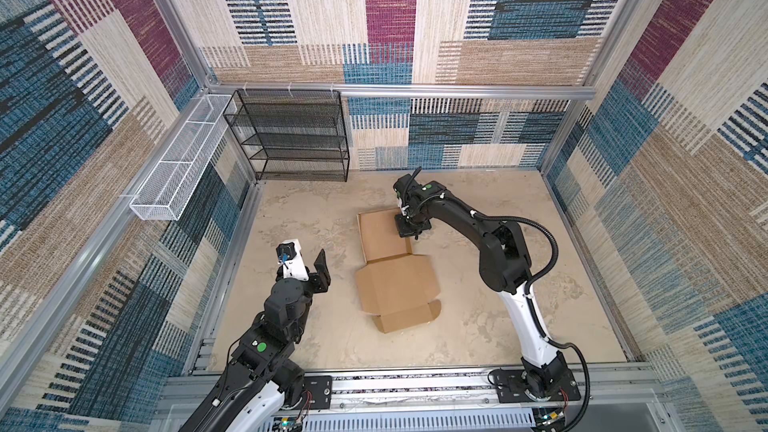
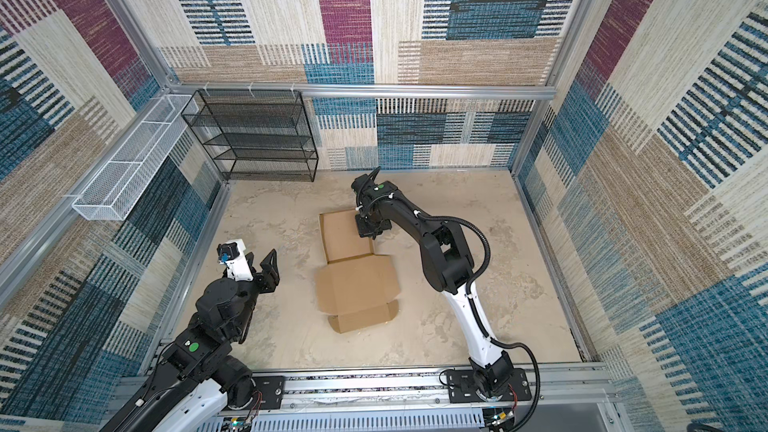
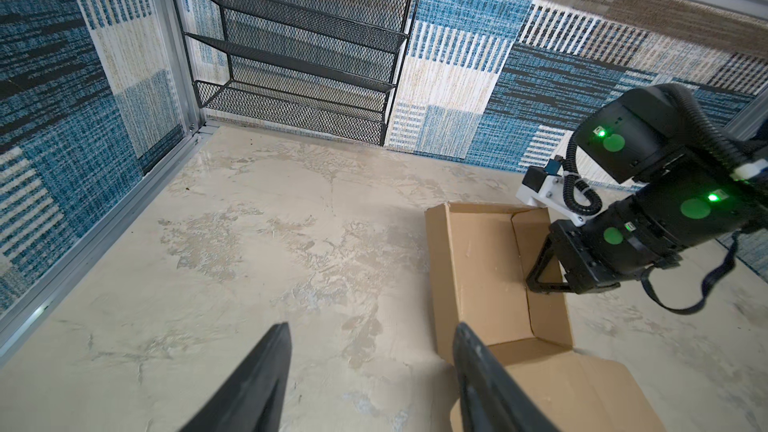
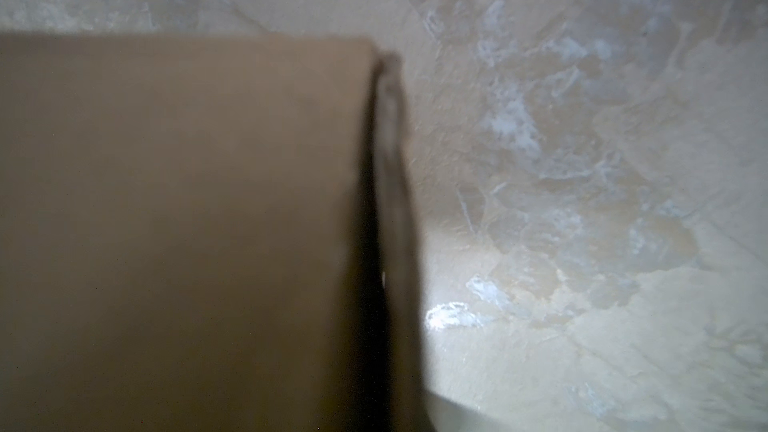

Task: Fold the paper box
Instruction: 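Draw the left gripper back toward the robot while right presses the far wall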

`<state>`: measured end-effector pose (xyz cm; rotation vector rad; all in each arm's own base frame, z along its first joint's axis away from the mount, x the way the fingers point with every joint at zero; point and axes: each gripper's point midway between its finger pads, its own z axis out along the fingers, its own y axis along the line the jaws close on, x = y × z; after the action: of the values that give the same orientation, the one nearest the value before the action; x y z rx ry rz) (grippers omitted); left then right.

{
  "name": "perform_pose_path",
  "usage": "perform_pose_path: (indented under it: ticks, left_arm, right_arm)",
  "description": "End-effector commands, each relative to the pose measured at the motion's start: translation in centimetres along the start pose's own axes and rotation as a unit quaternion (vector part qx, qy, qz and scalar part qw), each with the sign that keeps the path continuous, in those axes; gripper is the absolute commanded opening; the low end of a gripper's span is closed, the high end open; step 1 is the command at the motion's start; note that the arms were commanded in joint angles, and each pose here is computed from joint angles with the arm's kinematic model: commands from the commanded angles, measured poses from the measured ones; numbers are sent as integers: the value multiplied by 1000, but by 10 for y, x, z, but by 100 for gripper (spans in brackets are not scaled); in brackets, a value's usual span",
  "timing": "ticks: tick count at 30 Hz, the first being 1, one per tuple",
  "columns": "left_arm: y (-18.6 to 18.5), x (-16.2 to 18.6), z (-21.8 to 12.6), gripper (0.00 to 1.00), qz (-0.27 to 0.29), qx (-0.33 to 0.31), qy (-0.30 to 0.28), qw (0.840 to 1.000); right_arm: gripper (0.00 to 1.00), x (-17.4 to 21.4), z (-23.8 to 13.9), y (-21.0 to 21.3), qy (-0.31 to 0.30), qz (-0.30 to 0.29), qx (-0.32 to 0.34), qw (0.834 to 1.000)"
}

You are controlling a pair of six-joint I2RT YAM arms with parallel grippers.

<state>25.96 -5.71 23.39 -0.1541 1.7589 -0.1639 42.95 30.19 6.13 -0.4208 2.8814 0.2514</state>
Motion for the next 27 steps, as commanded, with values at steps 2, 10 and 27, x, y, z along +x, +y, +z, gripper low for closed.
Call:
perform_pose_path:
  ticks: [2, 10, 27]
  left_arm:
    - [1, 5, -1, 64, -6, 2, 8, 1000]
    - [1, 5, -1, 64, -9, 2, 8, 1000]
    - [-3, 5, 1, 63, -2, 9, 18, 1000]
  right_arm:
    - [12, 3, 14, -1, 11, -3, 5, 1000]
    - [28, -9, 8, 3, -6, 1, -4, 1000]
    - [39, -29, -5, 3, -36, 6, 6, 999]
